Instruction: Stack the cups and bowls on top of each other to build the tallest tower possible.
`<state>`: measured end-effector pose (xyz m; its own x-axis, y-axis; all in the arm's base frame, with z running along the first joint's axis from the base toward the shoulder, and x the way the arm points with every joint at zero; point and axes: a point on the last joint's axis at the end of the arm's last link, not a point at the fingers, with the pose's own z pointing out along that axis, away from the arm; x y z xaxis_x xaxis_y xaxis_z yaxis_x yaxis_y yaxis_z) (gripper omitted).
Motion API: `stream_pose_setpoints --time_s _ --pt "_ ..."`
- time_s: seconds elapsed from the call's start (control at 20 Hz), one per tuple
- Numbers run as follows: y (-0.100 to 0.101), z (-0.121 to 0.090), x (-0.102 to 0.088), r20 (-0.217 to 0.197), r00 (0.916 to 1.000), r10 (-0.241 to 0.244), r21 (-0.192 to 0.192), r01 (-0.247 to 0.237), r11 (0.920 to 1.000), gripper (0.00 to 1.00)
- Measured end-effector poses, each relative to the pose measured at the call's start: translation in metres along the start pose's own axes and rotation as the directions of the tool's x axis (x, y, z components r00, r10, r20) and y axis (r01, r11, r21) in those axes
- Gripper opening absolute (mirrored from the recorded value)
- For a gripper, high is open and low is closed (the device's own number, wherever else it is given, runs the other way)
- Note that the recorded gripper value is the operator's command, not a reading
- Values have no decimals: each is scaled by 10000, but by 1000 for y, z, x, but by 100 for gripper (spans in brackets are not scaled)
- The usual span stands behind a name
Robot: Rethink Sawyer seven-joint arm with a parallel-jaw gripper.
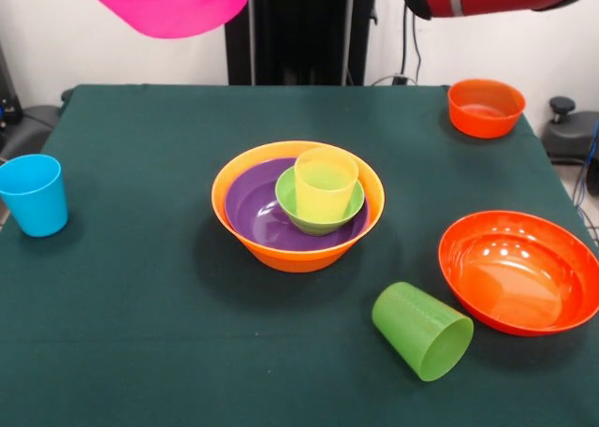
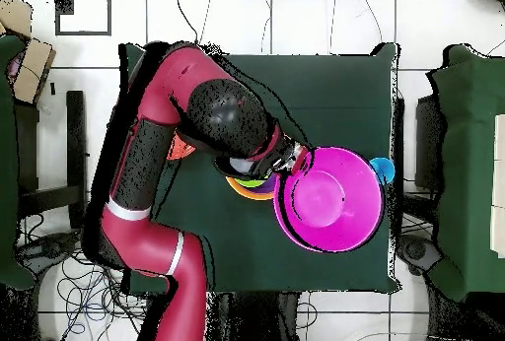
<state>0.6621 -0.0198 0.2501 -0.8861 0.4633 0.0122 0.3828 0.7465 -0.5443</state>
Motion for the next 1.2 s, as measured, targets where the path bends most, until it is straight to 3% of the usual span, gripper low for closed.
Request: stream_pose_setpoints --time_s 0.15,0.35,0.45,0.55,0.65,0.8,0.9,0.95,1.0,1.2 --pt "2 0 1 3 10000 -29 -75 29 10000 0" --pt "9 0 6 196 9996 -204 -690 217 9974 0" --pt "18 -2 4 611 9973 -406 -1107 472 9927 0" --pt "32 -6 -4 1248 9899 -679 -1607 877 9831 0" --pt "50 -14 -16 1982 9753 -974 -2104 1393 9676 0" --pt "81 -28 -35 2923 9475 -1298 -2940 2182 9306 0" --pt "98 -38 -44 3315 9327 -1423 -3537 2626 8977 0" --pt "109 -47 -49 3464 9257 -1522 -3968 2916 8703 0" --pt "112 -52 -51 3505 9235 -1560 -4151 3025 8580 0" --pt "110 -66 -54 3590 9209 -1519 -4533 3143 8341 0"
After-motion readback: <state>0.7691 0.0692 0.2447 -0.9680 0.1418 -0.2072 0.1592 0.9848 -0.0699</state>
